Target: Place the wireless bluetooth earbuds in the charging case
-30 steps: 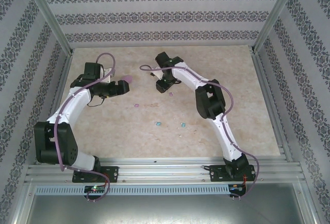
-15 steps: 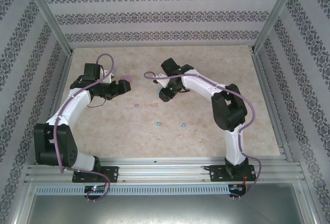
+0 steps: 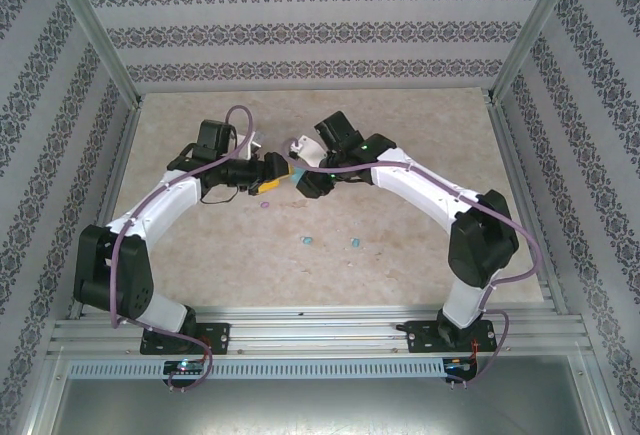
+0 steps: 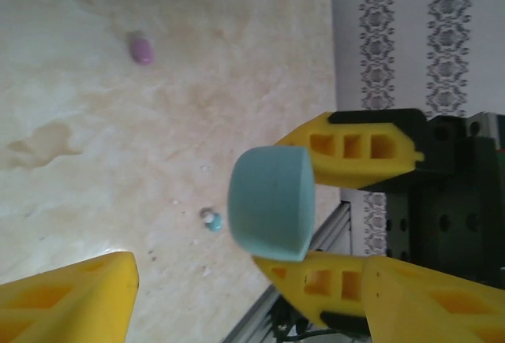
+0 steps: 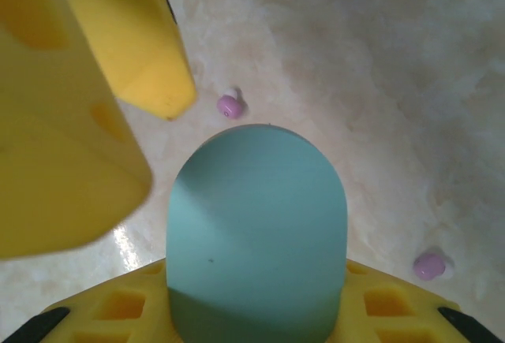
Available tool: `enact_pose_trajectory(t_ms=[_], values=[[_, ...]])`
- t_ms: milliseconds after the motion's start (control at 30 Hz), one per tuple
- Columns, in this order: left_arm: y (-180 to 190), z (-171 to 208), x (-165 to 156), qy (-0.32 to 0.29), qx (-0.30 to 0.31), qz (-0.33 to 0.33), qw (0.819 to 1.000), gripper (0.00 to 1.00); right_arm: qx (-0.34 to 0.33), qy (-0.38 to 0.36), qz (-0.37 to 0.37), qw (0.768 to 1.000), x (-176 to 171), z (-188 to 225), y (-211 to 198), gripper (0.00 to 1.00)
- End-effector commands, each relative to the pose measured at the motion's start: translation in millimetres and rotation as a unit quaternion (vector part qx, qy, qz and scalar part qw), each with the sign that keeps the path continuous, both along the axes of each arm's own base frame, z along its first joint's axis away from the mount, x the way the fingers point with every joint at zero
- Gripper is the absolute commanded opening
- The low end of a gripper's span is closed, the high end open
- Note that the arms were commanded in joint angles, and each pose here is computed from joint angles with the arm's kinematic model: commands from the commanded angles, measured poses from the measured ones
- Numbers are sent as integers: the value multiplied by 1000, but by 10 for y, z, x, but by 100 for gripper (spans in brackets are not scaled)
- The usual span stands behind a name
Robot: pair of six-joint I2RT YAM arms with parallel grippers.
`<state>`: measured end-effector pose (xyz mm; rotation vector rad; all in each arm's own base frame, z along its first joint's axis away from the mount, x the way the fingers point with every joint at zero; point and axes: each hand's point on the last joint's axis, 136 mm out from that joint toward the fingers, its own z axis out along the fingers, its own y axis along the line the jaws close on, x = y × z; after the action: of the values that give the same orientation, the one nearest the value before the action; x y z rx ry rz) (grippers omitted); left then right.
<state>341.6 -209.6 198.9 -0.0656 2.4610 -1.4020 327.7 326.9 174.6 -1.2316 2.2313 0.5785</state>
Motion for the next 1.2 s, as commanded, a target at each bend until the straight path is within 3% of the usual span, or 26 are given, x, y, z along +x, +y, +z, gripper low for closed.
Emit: enact_pose_trajectory(t_ms=[0, 233, 633, 700, 867, 1033, 1167], values=[[-126, 130, 37, -8, -35, -8, 999, 71, 27, -4, 15, 1000, -135, 160, 80, 36], [-254, 133, 22, -1, -41, -19, 999, 61, 36, -2, 16, 999, -176, 180, 93, 36], [-303, 238, 75, -6, -69, -15, 998, 11, 44, -19, 3, 999, -156, 316, 65, 36], [-306, 325, 100, -20, -77, -11, 997, 9, 56, -24, -1, 998, -156, 439, 75, 38], [-275, 587, 184, -58, -90, 9, 994, 8, 88, -43, -30, 995, -170, 790, -20, 64], [-187, 826, 273, -88, -103, 48, 990, 8, 149, -25, -109, 983, -219, 1102, -265, 64], [-163, 1068, 328, -116, -133, 75, 981, 7, 270, 27, -219, 937, -142, 1406, -449, 60]])
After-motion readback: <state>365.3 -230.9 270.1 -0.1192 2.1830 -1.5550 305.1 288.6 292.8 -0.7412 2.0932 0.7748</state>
